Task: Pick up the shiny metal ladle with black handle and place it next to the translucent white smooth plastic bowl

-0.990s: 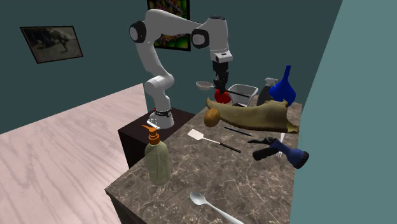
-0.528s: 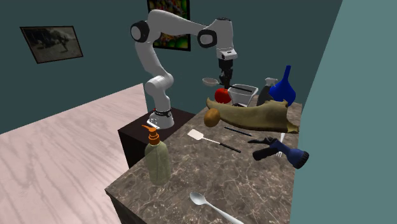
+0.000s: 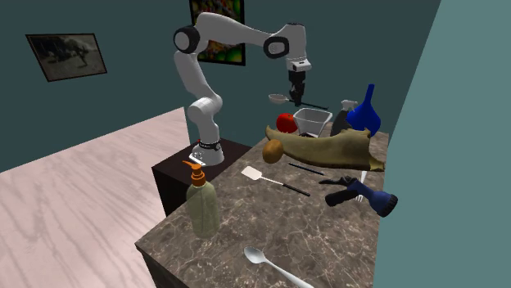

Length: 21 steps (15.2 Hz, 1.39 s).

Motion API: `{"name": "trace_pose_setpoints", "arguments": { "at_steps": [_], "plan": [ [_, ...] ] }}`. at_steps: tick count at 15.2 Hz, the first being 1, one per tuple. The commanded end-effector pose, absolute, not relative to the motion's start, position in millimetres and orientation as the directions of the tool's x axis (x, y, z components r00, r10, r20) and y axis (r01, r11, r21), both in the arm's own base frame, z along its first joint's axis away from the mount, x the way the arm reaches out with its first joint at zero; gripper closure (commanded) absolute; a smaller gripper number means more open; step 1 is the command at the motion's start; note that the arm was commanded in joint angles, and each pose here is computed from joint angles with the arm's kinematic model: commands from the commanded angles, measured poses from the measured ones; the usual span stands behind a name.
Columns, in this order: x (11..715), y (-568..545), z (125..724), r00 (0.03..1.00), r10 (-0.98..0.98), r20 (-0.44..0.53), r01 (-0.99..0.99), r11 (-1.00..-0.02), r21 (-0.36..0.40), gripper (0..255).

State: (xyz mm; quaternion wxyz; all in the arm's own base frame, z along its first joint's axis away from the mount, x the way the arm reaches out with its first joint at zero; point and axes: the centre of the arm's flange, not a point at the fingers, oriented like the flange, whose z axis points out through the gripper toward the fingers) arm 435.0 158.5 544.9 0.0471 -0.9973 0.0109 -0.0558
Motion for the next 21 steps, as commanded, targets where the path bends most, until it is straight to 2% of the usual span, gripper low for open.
{"name": "trace_pose_setpoints", "arguments": {
  "at_steps": [1, 21],
  "plan": [
    [433.5, 185.1, 543.5, 0.993, -0.029, 0.110, -0.018, -0.995, -0.096, 255],
    [408.4, 447.9, 543.7, 0.993, -0.029, 0.110, -0.018, -0.995, -0.096, 255]
  ]
}}
